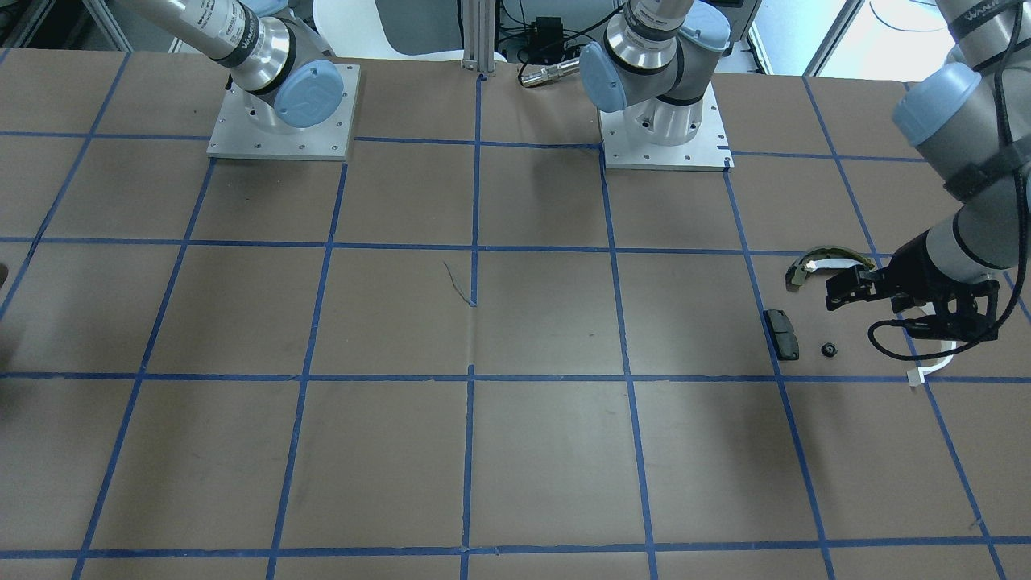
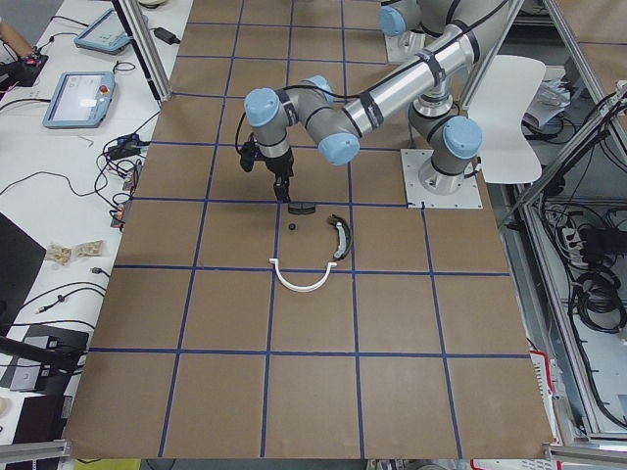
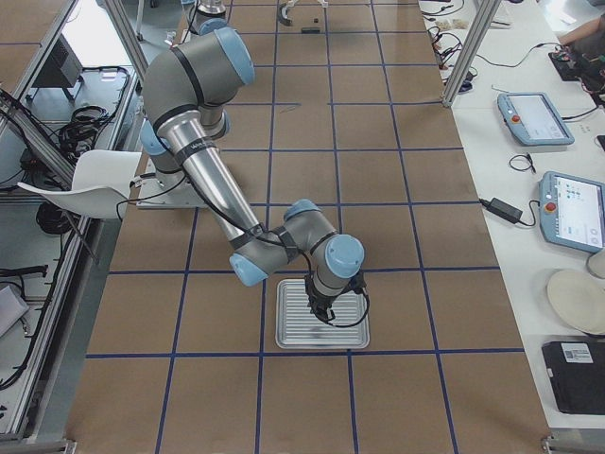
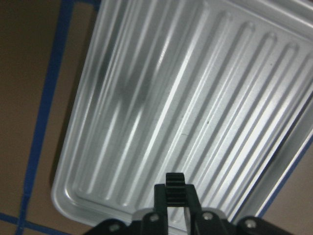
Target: Place bearing gear from tray to pile
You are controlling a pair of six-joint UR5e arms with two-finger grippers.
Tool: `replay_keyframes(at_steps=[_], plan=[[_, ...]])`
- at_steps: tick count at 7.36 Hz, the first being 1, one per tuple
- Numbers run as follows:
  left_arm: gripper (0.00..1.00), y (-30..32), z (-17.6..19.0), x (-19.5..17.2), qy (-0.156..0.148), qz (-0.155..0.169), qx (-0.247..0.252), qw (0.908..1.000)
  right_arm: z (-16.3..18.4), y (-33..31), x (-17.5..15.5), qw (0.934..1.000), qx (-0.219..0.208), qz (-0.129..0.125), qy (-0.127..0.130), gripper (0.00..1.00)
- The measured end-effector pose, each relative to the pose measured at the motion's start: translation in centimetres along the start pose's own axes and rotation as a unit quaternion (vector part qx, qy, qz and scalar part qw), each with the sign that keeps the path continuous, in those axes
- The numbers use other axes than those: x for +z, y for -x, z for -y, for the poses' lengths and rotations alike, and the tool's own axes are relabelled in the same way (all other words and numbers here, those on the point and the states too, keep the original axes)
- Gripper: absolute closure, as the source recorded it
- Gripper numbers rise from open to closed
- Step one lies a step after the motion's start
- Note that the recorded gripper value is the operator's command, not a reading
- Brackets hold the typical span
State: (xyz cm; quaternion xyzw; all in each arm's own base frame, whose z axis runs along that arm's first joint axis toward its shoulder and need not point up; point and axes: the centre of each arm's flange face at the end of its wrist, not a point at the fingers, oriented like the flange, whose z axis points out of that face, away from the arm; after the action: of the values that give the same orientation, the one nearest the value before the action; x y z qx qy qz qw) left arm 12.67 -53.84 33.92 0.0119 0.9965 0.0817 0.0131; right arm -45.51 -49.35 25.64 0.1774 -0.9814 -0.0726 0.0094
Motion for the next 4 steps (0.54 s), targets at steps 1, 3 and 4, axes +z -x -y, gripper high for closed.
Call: replay_keyframes(at_steps=[1, 3, 4], plan=[[0.00, -3.9, -0.6, -3.1, 0.006, 0.002, -0.024, 0.9997, 1.8, 2.9, -3.3, 0.9990, 0.032, 0.017, -0.025, 1.00], [0.00, -13.2, -2.3, -9.2, 0.003, -0.001, -0.065, 0.9979, 8.0, 11.4, -9.0, 0.9953, 0.081, 0.040, -0.035, 1.00], [0.00, -17.9, -3.6, -11.6, -0.011, -0.011, -0.066, 0.9977, 11.3, 16.3, -11.1, 0.9926, 0.106, 0.050, -0.033, 1.00]])
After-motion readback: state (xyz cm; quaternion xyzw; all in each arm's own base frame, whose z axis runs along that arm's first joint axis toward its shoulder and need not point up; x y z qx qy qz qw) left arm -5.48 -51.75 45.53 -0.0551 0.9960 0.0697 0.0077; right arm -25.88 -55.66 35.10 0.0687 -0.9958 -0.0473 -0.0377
